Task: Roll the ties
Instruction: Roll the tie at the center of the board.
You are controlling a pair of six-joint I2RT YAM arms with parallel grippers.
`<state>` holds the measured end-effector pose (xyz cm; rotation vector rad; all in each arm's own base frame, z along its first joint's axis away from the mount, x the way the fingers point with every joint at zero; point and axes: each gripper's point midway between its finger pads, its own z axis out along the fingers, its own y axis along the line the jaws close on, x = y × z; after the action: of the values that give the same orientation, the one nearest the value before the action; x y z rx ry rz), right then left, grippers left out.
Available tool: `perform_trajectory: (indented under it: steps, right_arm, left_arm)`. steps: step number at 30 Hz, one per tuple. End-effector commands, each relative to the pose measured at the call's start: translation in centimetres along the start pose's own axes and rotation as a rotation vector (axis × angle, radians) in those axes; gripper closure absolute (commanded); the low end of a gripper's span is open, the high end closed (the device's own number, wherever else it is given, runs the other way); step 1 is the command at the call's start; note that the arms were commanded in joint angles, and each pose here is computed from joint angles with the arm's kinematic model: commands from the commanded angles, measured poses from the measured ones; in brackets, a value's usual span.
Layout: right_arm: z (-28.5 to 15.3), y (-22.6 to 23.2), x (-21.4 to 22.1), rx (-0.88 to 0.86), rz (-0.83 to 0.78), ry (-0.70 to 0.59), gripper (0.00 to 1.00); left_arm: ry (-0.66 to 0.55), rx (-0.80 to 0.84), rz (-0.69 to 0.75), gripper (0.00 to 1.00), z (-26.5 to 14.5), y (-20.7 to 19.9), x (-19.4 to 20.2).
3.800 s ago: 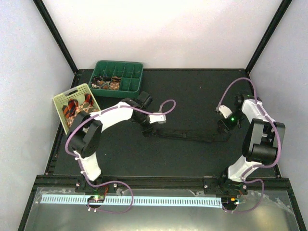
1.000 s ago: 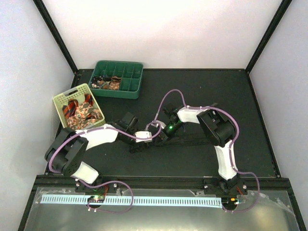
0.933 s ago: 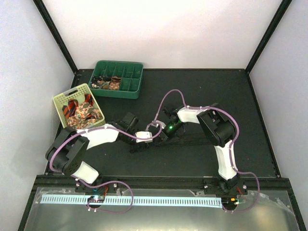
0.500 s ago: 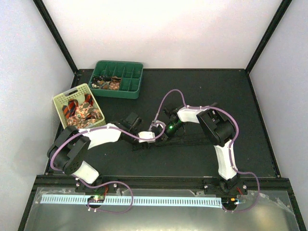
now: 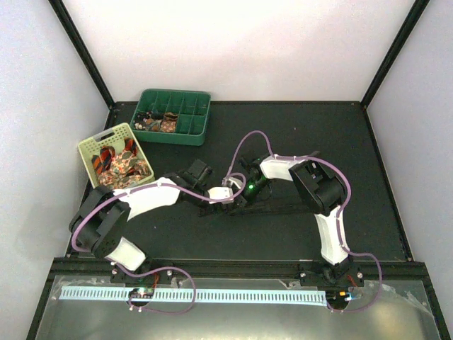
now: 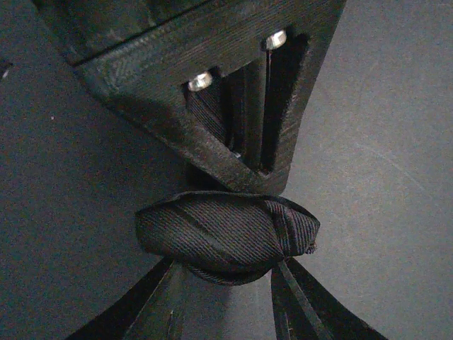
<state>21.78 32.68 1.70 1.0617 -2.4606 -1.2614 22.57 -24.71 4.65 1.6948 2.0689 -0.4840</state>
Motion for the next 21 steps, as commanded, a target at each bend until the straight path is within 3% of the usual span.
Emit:
perform_trajectory:
  steps: [1,17,21]
  right_arm:
    - [0.1,-2.9,1.2,0.133,0.015,0.056,0.84]
    - [-2.4,-1.4,1.7,0.136,-0.031,0.088,0.72]
    - [-2.8,-1.6,3.0,0.152,-0.052,0.126,0.64]
  left_arm:
    - [-0.031,0.025,-0.002,0.65,-0.3,0.1,-1.7]
    - [-0.022,0.032,-0.006,0.64,-0.2,0.4,-2.8]
    - [-0.016,0.034,-0.008,0.64,0.1,0.5,-3.0]
